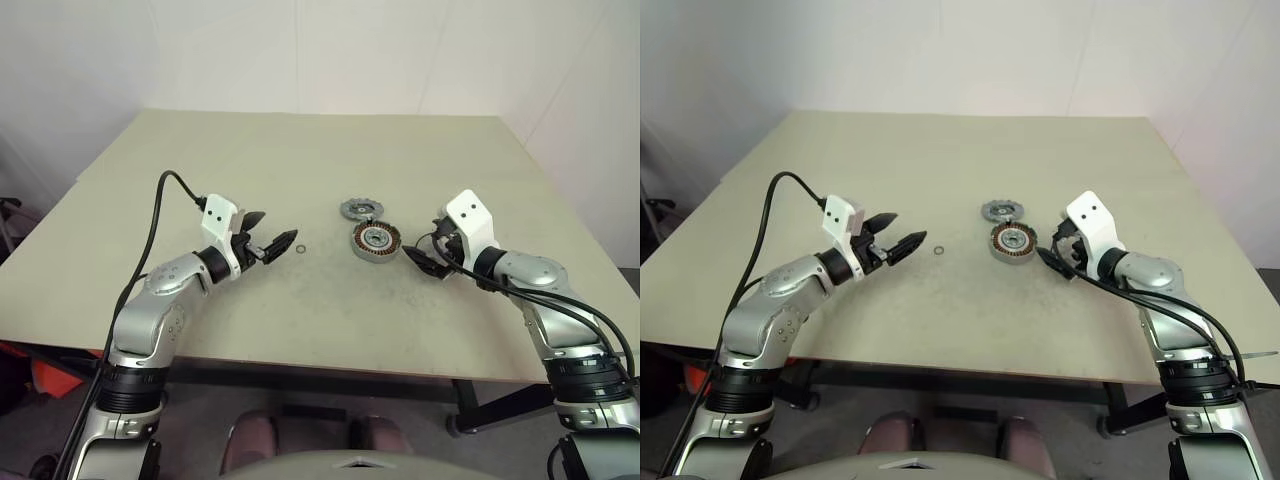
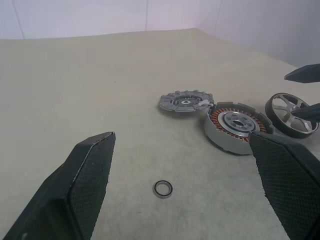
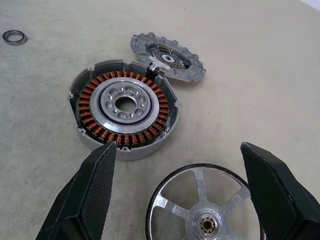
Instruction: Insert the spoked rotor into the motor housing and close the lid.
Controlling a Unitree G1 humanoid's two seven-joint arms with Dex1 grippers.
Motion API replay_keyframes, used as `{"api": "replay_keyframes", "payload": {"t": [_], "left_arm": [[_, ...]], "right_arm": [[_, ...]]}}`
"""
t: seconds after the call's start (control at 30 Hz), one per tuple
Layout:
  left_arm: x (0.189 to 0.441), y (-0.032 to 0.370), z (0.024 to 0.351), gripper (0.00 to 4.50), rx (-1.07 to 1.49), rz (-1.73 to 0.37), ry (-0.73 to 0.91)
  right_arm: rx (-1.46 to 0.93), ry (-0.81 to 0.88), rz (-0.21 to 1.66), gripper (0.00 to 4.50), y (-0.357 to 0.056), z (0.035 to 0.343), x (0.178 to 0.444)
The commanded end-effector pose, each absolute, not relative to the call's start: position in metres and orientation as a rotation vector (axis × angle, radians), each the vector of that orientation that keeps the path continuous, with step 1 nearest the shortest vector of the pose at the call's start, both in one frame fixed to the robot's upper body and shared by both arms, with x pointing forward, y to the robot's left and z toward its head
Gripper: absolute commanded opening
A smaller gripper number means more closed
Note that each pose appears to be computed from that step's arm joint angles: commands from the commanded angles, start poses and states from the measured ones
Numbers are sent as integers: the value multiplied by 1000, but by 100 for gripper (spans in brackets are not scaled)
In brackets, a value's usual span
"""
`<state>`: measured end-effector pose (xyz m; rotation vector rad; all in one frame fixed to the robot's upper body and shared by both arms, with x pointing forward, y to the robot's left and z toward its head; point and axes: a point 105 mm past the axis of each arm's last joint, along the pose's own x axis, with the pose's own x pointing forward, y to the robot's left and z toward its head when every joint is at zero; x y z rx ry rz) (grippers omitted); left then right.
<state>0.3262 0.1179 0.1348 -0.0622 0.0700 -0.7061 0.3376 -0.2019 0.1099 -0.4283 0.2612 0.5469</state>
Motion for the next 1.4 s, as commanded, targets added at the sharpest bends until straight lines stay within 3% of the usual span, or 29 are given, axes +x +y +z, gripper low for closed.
{"api": "replay_keyframes", "payload": {"t": [0.03, 1.4], "left_arm": [[326, 117, 143, 450, -51, -712, 29], [329, 113, 138, 450, -8, -711, 28]], "right_arm": [[-466, 213, 537, 447, -199, 123, 342], [-414, 242, 590, 447, -188, 123, 339]]}}
